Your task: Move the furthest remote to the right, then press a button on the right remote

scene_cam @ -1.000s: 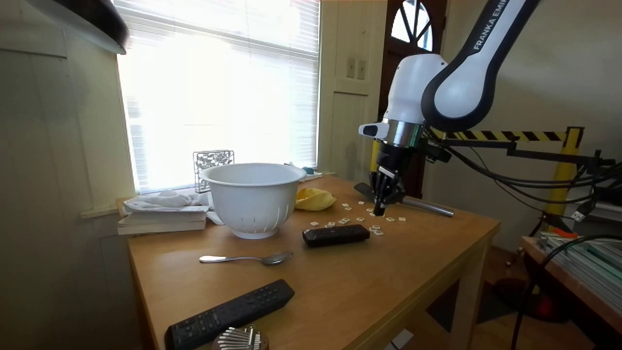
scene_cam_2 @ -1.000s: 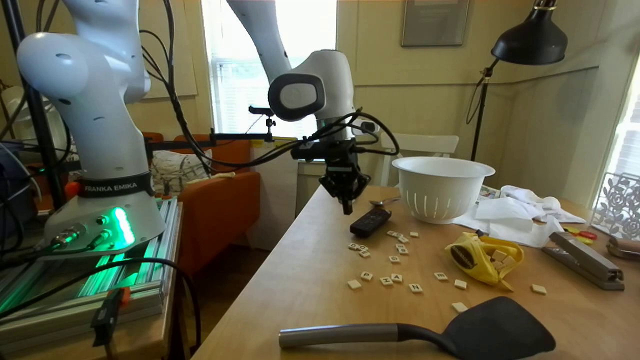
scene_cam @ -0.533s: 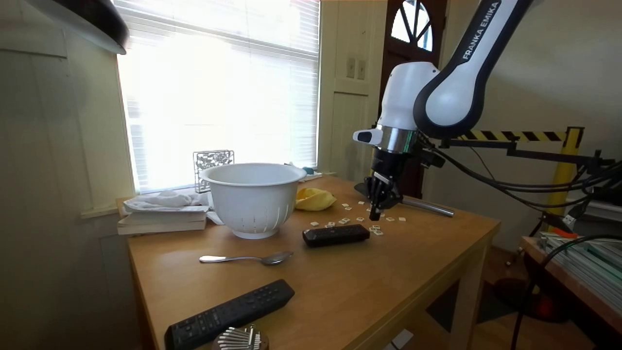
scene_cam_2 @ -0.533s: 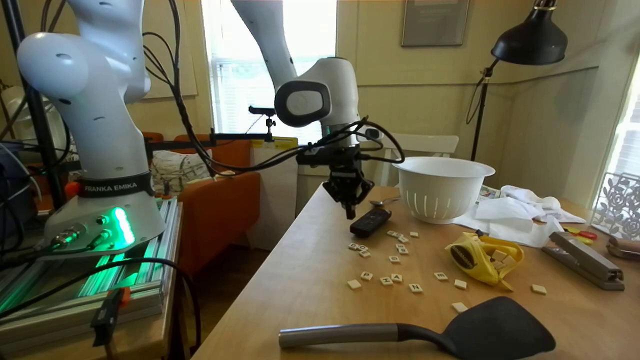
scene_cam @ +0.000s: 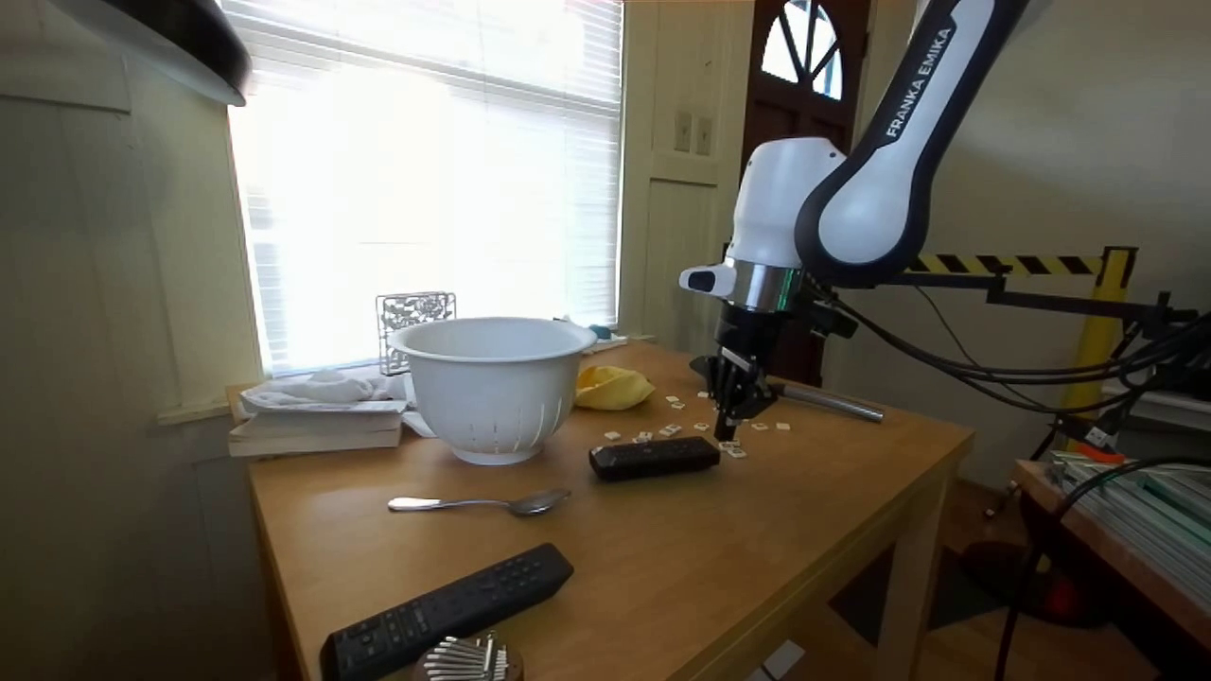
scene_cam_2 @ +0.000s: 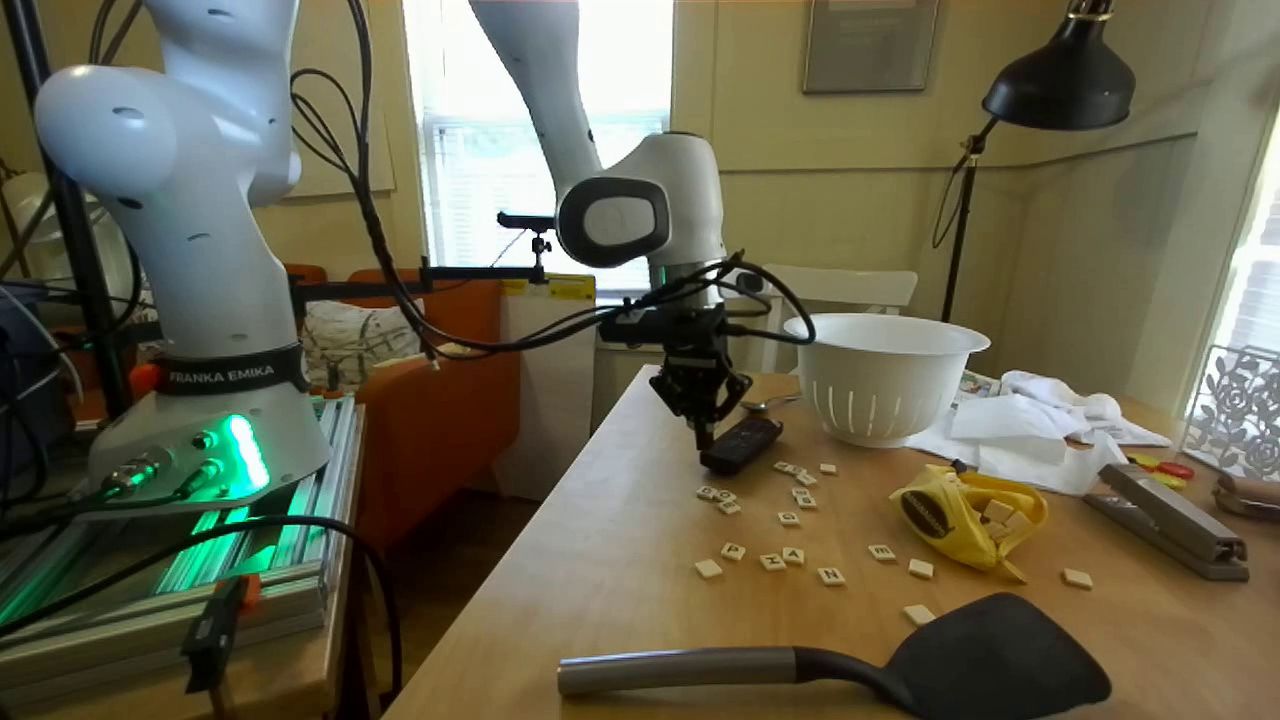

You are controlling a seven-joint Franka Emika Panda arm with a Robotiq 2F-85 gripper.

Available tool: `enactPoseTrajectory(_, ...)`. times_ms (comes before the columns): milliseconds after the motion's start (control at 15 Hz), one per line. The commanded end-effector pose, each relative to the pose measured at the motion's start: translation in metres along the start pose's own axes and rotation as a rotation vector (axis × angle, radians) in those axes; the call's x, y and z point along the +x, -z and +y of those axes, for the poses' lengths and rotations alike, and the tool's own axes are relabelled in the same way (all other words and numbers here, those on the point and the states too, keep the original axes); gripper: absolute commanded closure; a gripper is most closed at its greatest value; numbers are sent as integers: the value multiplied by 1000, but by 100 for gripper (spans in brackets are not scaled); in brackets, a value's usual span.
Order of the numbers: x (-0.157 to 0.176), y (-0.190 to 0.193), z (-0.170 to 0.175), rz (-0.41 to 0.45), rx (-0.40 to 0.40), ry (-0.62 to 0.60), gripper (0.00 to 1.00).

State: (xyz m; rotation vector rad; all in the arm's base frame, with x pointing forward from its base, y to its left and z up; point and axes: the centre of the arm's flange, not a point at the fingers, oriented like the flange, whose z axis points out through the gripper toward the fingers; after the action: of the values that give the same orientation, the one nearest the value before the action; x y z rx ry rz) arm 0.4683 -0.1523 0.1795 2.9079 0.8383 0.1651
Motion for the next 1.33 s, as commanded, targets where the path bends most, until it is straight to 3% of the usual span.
enactPoseTrajectory(0,7,-11,1,6,-10,1,100)
enactPoseTrajectory(1267,19,-18,0,-3,-23,23,100)
